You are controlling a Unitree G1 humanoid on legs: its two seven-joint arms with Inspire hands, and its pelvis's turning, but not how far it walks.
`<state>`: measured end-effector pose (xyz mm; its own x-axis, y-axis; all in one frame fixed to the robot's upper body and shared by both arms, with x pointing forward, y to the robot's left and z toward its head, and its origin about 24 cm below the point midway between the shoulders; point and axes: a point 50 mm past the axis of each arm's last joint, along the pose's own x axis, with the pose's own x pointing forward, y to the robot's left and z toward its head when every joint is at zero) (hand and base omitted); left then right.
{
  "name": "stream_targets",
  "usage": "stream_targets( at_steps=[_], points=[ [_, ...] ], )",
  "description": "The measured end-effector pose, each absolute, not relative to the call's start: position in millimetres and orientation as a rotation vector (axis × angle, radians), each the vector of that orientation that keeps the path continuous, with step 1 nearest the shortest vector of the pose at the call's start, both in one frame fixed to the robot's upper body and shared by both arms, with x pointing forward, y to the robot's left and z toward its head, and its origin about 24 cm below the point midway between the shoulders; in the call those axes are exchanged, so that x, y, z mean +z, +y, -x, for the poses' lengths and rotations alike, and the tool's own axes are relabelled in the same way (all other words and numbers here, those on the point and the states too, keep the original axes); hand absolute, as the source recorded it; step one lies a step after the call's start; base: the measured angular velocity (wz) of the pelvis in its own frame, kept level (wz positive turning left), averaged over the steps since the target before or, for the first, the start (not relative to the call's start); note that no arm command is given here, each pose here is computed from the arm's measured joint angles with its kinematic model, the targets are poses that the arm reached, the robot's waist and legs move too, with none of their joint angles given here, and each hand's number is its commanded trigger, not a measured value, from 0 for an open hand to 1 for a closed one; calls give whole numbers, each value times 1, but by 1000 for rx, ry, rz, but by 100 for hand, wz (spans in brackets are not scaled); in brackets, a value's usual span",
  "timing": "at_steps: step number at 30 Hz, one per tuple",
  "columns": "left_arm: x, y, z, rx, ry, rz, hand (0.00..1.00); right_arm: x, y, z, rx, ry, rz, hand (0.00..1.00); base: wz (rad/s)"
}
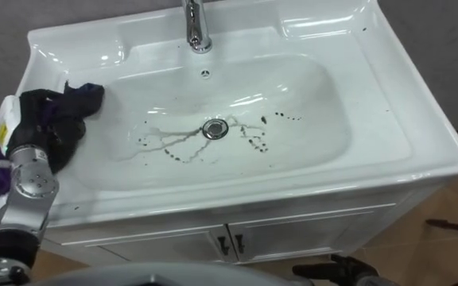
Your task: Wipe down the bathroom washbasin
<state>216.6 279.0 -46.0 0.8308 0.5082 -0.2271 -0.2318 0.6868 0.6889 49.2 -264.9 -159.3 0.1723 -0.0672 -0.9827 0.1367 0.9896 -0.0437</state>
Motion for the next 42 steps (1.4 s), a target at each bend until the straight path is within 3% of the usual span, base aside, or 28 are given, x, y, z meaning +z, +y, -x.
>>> stream_targets(
  at_steps=[21, 42],
  points=[
    [-42, 287, -220, 423, 440, -555, 100, -158, -265, -57, -78, 1390, -2, 0, 3],
    [-11, 261, -232, 336, 317, -531, 100, -159, -259, -60, -53, 1340, -19, 0, 6]
  ],
)
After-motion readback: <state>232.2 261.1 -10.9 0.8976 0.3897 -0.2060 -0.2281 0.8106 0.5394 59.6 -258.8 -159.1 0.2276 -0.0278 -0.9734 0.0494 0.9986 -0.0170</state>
